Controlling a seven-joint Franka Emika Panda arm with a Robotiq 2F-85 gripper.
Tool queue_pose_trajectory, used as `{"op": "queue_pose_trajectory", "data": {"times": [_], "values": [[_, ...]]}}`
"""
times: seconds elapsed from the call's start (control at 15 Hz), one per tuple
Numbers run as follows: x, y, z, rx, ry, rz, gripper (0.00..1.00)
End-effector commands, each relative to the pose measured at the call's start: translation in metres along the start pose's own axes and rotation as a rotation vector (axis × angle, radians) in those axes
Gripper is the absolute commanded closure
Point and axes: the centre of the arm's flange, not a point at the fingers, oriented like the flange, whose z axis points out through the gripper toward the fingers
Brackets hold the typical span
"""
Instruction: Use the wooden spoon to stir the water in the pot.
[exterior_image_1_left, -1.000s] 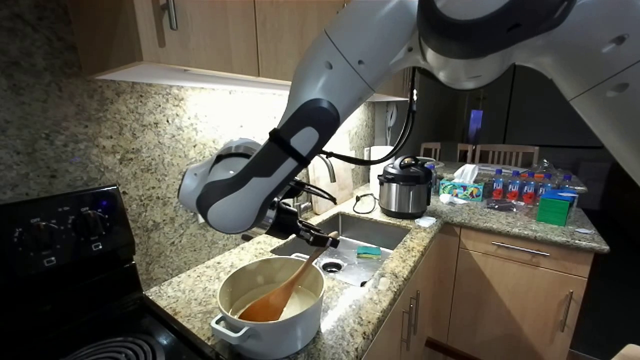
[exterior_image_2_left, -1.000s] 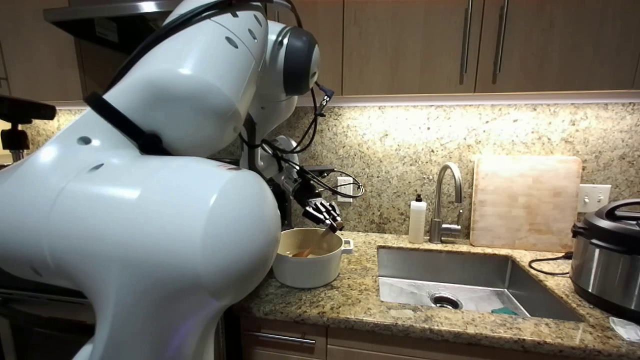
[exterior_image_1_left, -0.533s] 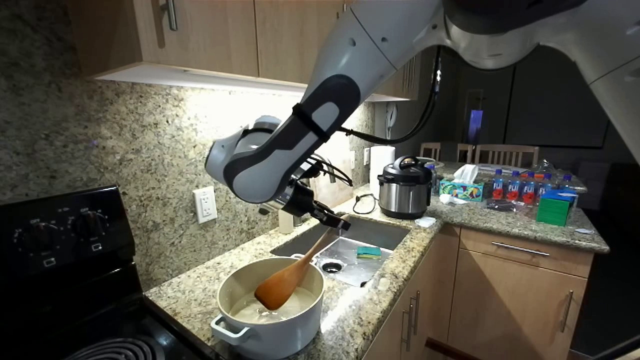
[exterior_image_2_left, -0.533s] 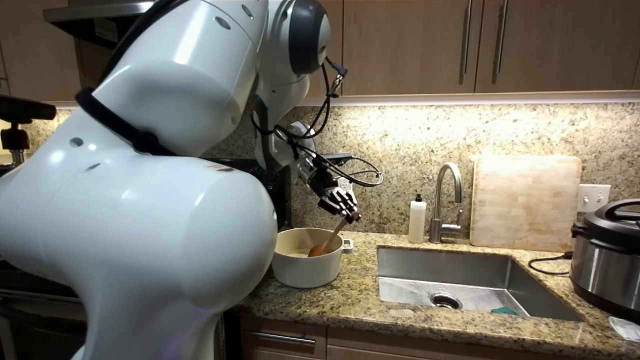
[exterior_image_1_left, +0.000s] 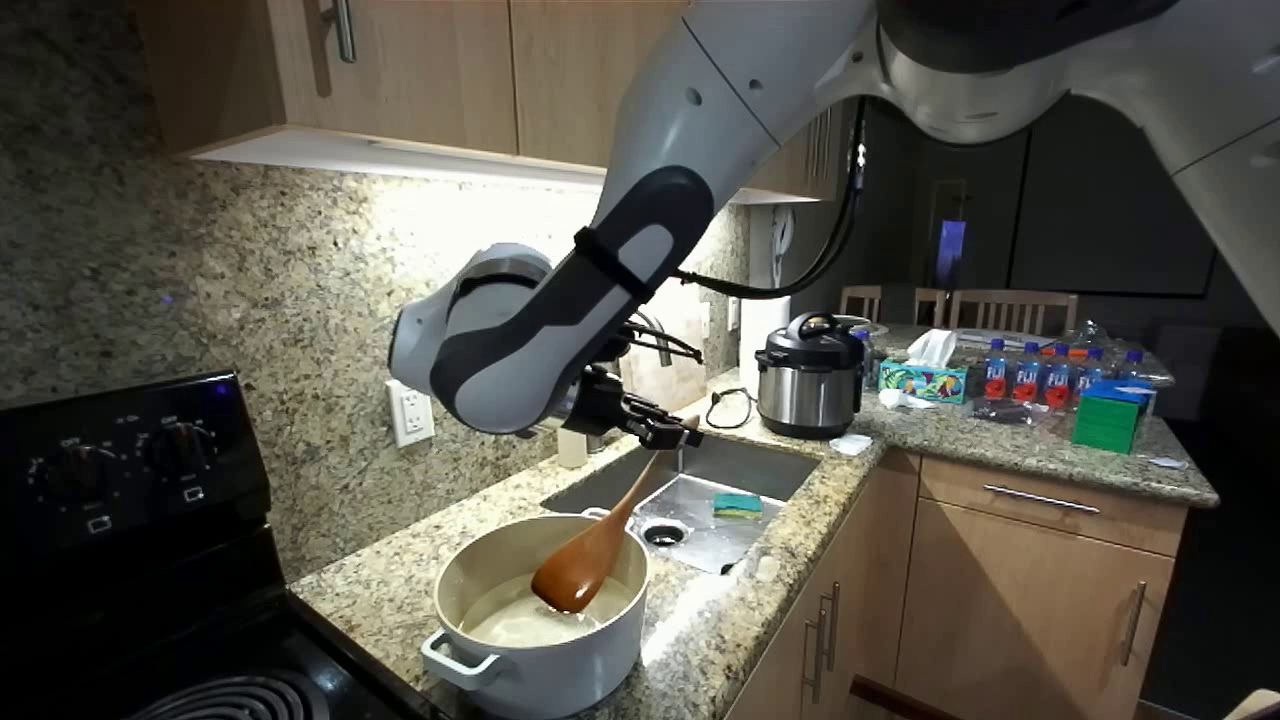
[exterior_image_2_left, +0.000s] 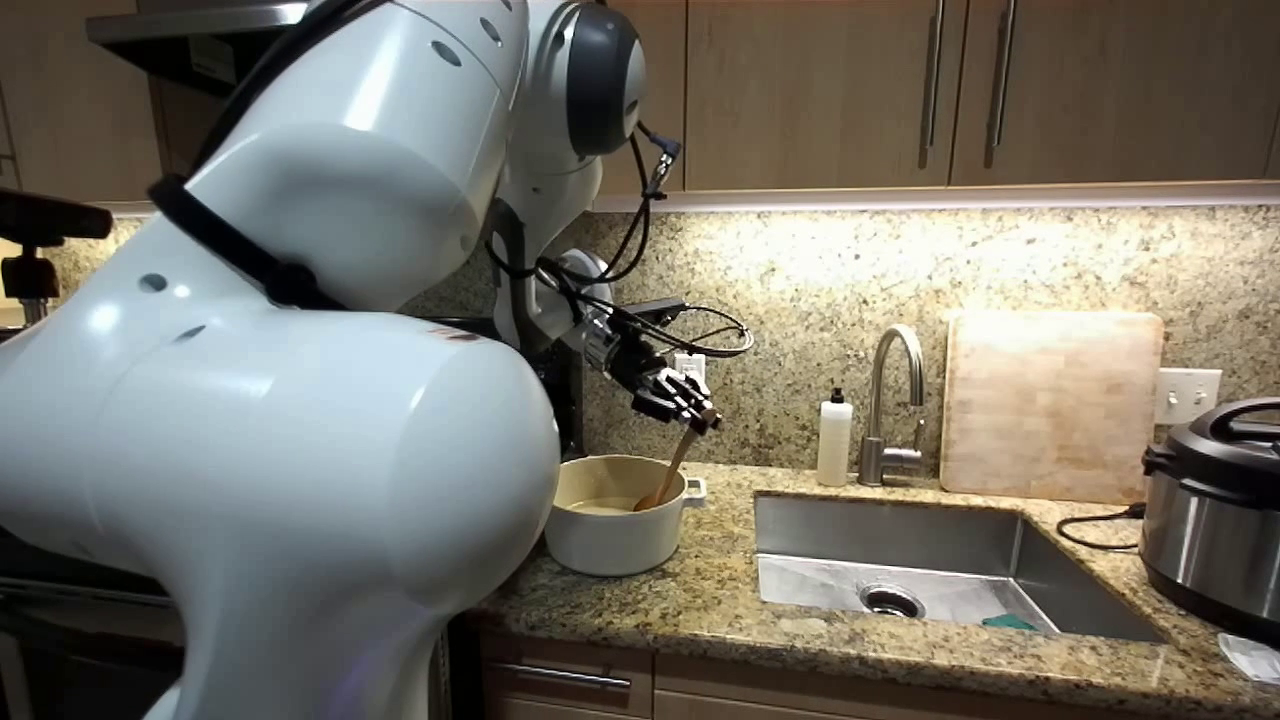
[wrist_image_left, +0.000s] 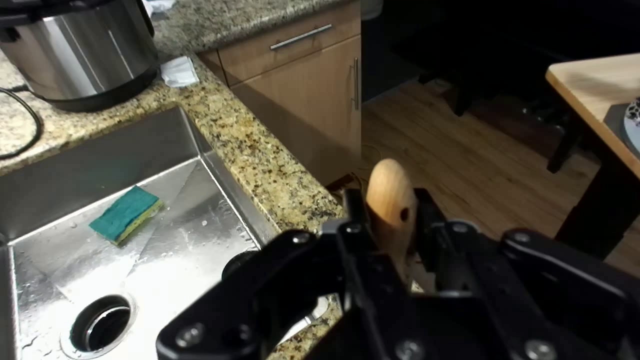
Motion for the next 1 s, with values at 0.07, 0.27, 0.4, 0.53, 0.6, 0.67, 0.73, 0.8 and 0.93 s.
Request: {"op": "queue_pose_trajectory", "data": {"times": [0.07, 0.27, 0.4, 0.53, 0.6, 0.67, 0.73, 0.8, 0.93], "values": [[0.021, -0.015, -0.019, -0.093, -0.124, -0.025, 0.91], [0.039, -0.021, -0.029, -0.141, -0.137, -0.081, 0.91], [0.051, -0.024, -0.033, -0.161, -0.134, -0.122, 0.91], [0.059, -0.025, -0.036, -0.166, -0.123, -0.166, 0.91], [0.061, -0.025, -0.037, -0.167, -0.109, -0.186, 0.91], [0.063, -0.025, -0.038, -0.166, -0.100, -0.192, 0.91], [0.062, -0.023, -0.038, -0.159, -0.088, -0.191, 0.91], [0.062, -0.021, -0.038, -0.151, -0.084, -0.183, 0.91], [0.052, -0.012, -0.035, -0.122, -0.068, -0.151, 0.91]]}}
